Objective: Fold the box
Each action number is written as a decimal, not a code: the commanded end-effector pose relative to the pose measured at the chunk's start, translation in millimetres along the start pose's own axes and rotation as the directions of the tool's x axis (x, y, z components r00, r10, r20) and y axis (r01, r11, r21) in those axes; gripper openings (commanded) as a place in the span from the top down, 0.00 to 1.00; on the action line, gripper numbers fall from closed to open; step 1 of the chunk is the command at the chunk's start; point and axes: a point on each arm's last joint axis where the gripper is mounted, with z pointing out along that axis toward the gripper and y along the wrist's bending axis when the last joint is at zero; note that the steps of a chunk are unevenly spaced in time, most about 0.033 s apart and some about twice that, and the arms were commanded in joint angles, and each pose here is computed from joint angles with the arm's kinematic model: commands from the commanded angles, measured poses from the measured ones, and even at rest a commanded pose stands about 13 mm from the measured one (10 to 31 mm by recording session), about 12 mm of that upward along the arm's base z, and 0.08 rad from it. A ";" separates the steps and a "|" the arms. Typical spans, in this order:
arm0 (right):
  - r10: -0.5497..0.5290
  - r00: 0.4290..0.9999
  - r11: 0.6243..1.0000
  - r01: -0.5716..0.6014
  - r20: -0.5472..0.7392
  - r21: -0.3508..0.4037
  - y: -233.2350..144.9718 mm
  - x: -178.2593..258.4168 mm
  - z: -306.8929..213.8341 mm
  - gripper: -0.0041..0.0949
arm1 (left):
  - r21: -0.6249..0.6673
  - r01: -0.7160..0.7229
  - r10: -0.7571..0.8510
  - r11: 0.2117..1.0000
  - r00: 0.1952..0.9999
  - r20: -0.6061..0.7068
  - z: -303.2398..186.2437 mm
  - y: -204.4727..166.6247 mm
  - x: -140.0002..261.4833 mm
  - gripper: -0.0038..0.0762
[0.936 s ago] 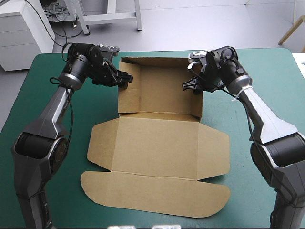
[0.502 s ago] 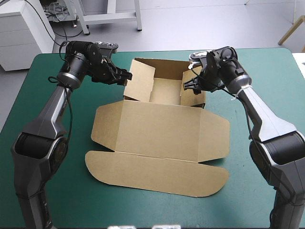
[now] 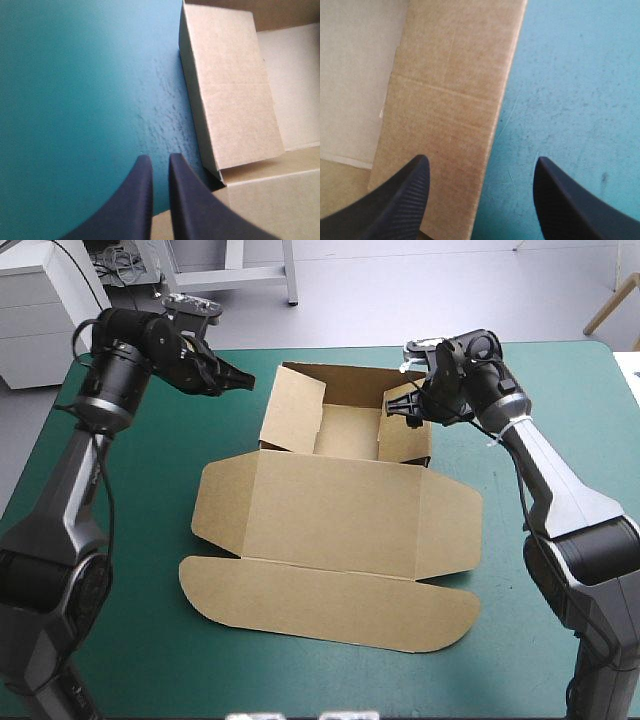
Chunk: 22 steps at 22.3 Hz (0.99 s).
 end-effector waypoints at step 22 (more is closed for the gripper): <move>0.169 0.984 0.974 -0.159 0.053 -0.163 -13.1 -23.6 40.0 0.46 | -0.093 -0.133 0.145 0.987 0.980 0.135 -152.5 3.9 305.3 0.96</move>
